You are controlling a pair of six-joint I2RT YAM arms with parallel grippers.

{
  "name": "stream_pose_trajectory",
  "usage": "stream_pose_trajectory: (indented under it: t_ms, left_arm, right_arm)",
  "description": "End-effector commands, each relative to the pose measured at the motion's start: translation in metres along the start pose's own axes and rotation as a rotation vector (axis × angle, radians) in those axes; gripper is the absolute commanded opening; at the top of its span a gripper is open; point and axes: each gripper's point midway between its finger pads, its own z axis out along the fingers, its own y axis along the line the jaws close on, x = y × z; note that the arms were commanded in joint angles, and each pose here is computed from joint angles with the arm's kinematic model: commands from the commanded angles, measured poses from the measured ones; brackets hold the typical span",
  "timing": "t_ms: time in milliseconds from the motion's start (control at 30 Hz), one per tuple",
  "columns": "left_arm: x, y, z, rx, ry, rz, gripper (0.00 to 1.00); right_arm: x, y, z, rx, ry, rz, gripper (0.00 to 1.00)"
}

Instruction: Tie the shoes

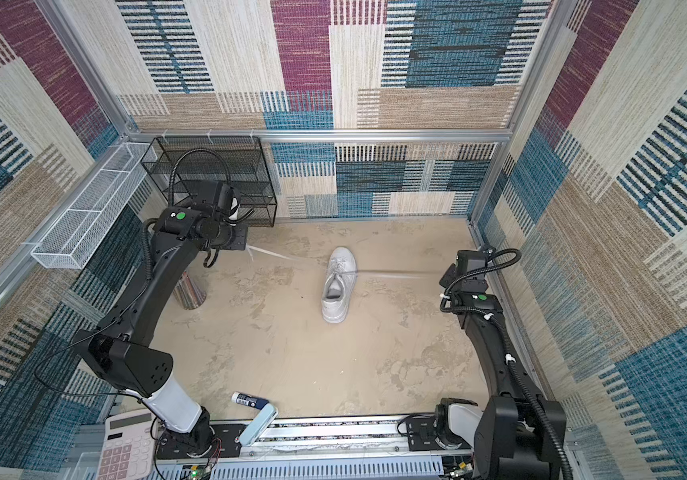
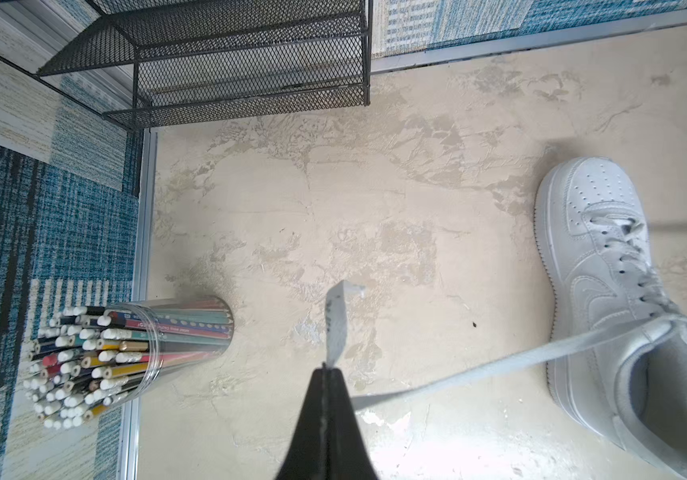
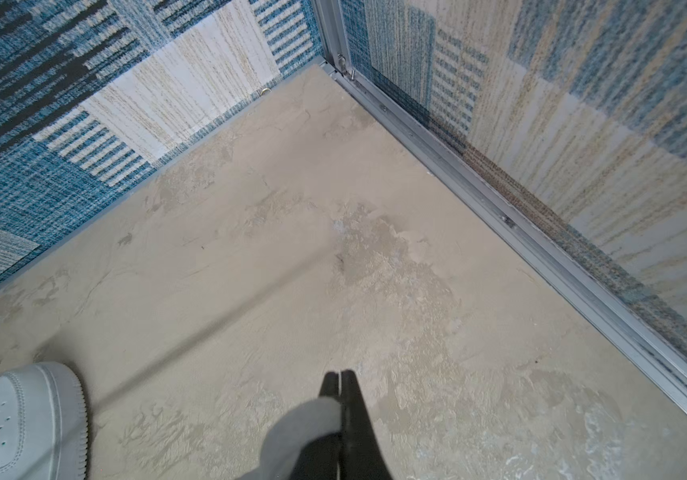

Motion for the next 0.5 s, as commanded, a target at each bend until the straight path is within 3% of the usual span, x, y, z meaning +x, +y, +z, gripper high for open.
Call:
stream_pose_trajectory:
  t_ms: [0, 200, 467]
  left_arm:
    - [-0.008, 0.008, -0.014, -0.025, -0.039, -0.031, 0.00]
    - [-0.005, 0.005, -0.004, -0.023, -0.014, -0.018, 0.00]
    - [0.029, 0.014, 0.049, -0.100, 0.140, -0.010, 0.00]
  right_arm:
    - [-0.008, 0.000, -0.003, 0.007, -0.021, -0.005, 0.00]
    - [-0.002, -0.001, 0.004, 0.005, -0.008, 0.004, 0.00]
    - [0.025, -0.006, 0.038, 0.022, 0.067, -0.011, 0.00]
